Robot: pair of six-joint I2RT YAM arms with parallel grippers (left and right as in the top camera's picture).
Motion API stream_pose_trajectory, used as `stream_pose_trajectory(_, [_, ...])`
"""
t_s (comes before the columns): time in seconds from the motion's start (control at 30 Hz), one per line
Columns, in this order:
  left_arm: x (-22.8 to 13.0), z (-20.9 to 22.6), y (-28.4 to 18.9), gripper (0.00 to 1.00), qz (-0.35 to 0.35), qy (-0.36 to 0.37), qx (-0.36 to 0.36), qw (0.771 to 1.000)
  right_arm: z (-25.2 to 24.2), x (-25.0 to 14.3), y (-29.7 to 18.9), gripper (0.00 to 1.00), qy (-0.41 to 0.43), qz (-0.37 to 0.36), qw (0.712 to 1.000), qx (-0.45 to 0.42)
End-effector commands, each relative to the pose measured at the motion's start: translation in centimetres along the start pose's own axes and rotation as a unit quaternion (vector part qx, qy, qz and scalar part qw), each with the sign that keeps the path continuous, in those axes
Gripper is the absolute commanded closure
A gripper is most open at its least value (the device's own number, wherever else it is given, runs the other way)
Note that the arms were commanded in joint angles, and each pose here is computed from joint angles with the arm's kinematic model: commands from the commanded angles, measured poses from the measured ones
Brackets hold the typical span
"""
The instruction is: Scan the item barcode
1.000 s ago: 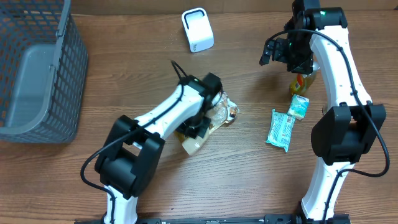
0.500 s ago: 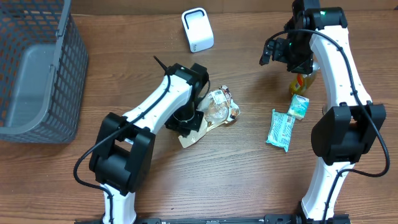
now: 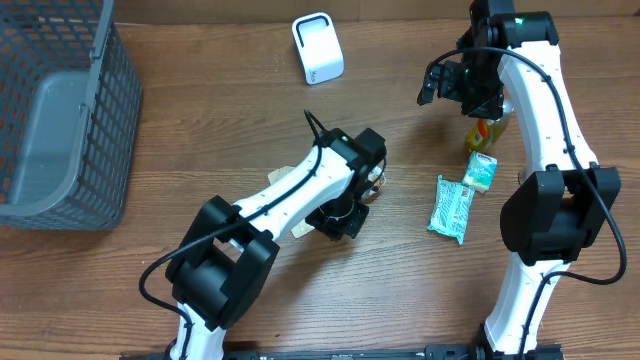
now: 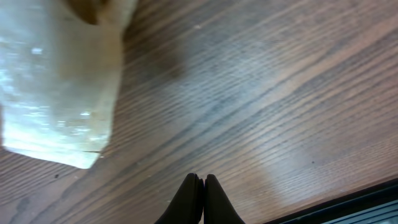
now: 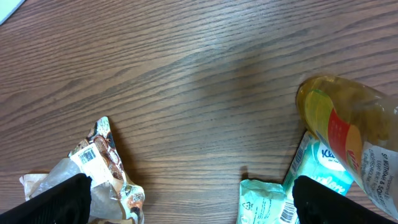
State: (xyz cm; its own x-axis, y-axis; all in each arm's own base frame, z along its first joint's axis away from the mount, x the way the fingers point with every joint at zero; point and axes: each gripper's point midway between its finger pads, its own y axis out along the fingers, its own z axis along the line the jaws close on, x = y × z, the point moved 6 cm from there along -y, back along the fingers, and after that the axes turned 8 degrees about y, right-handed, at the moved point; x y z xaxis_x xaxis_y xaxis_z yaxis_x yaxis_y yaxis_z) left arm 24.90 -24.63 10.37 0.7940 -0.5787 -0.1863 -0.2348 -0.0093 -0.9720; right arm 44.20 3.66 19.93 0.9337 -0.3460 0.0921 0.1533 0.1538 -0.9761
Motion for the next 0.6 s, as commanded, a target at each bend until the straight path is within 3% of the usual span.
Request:
stream_pose_trajectory(0.0, [-0.1, 0.4, 0.5, 0.95, 0.005, -0.021, 0.025, 0.999, 0.4, 0.3, -1.4, 0.00, -0.005, -0.020, 1.000, 0.012])
stream_pose_trajectory(0.17, [0.6, 1.3, 0.6, 0.96, -0.017, -0.040, 0.062, 0.997, 0.4, 0.3, -1.4, 0.00, -0.005, -0.020, 1.000, 0.012])
stream_pose_trajectory(0.57, [0.9, 1.8, 2.4, 0.96, -0.033, -0.038, 0.070, 0.996, 0.4, 0.3, -1.4, 0.00, -0.005, -0.020, 1.000, 0.012])
